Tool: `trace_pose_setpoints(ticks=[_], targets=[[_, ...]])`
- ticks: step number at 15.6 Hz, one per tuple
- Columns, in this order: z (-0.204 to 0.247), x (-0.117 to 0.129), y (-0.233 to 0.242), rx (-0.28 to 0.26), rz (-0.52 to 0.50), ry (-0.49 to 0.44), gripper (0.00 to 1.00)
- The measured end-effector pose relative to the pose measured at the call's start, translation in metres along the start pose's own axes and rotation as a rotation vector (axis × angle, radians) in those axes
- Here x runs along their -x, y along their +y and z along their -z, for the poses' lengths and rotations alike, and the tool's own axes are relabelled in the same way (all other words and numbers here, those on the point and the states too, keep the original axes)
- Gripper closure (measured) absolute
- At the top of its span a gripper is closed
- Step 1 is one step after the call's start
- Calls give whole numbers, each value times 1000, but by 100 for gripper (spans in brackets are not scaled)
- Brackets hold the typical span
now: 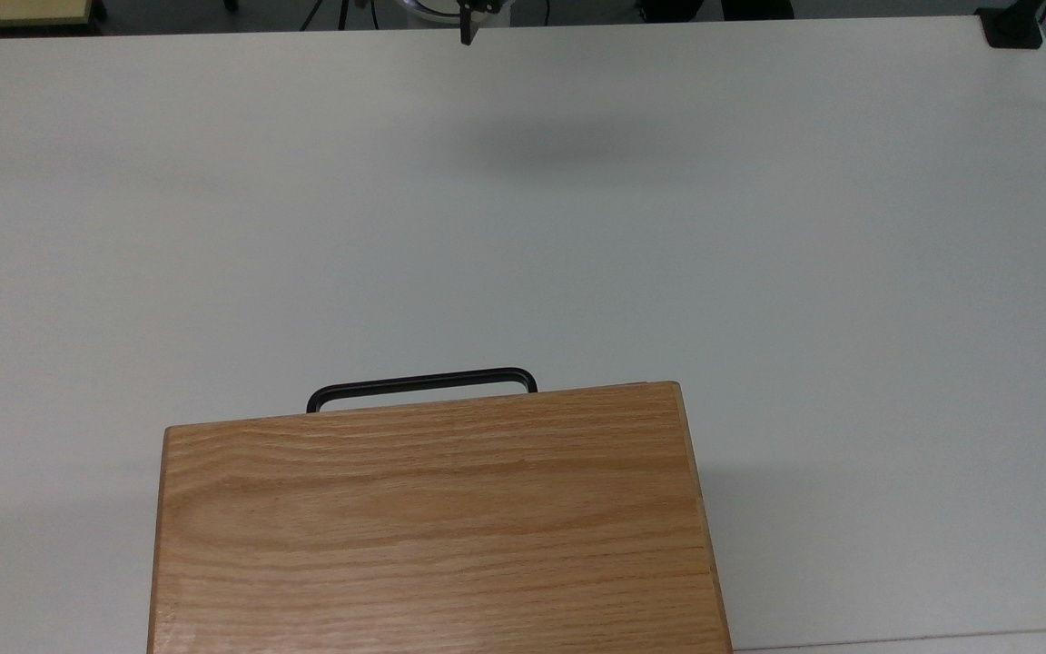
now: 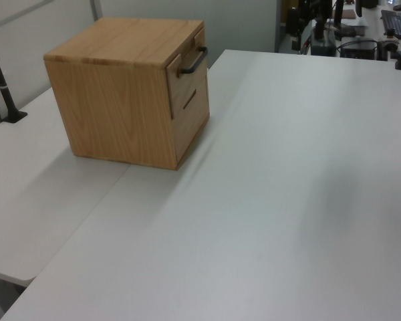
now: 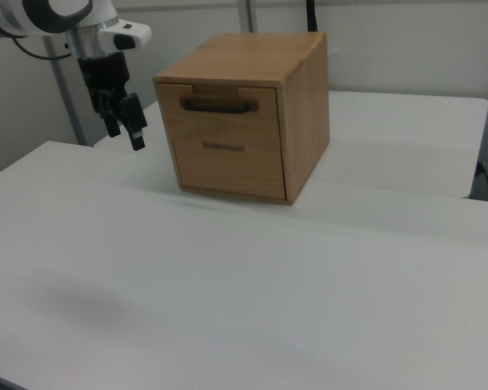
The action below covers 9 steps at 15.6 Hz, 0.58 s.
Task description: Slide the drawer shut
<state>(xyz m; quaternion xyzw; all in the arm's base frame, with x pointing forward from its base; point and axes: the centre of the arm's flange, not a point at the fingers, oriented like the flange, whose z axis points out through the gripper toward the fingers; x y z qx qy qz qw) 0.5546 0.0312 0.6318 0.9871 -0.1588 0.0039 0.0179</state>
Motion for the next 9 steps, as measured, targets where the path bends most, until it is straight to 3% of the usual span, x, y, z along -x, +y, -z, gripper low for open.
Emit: trace_pose_setpoints(ticks=[3, 9], targets=[[1, -7, 13, -3, 168, 16, 0], [3, -13, 24, -7, 255, 41, 0]])
